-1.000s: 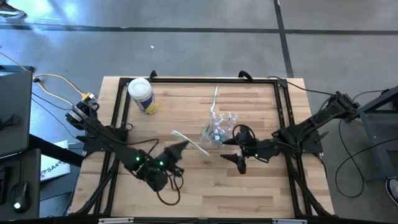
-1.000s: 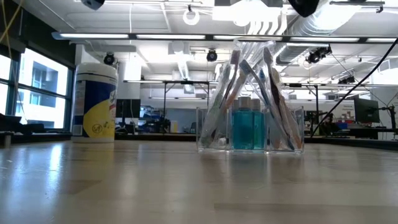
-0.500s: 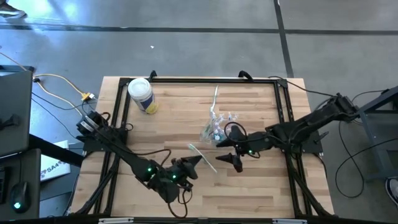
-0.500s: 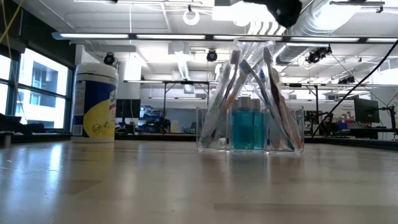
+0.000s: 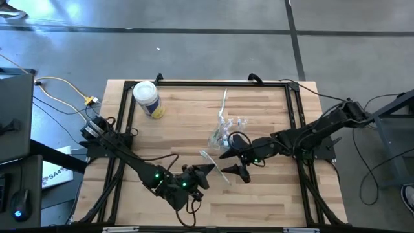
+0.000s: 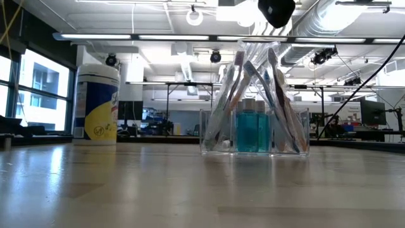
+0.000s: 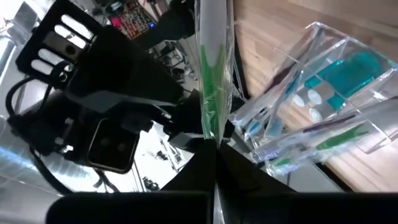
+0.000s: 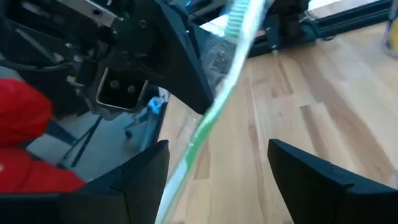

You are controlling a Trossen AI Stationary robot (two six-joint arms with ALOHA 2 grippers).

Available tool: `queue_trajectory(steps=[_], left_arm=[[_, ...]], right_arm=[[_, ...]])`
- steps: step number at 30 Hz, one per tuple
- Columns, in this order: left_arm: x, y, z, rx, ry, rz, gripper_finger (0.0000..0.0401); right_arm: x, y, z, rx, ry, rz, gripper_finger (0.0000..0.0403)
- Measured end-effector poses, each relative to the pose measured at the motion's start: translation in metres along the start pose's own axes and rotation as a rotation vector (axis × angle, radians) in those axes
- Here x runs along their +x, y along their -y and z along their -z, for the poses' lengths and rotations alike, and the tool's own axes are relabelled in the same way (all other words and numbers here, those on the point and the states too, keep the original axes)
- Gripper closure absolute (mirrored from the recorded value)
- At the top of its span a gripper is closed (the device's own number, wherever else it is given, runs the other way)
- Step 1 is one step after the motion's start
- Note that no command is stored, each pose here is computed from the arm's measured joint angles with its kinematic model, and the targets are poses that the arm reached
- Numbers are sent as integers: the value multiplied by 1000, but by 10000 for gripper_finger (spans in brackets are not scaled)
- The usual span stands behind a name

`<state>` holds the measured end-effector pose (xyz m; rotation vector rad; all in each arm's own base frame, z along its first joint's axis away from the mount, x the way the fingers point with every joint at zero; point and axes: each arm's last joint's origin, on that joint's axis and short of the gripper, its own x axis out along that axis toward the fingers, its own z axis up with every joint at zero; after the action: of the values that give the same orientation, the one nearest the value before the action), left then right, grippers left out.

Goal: Pick & Place toothbrushing station
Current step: Put the left green toothbrush into the right section of the transparent organizer

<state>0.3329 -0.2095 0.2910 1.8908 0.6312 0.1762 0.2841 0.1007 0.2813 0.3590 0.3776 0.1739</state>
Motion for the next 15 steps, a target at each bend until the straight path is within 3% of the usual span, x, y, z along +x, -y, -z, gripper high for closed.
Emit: queue_trajectory(steps=[5, 15], left_arm=[[1, 1, -3, 26, 25, -2, 401], [9, 0, 1, 60, 30, -6, 401]], right_arm=[[0, -4, -1, 1, -7, -88, 137], [8, -2, 1, 4, -11, -100, 137]])
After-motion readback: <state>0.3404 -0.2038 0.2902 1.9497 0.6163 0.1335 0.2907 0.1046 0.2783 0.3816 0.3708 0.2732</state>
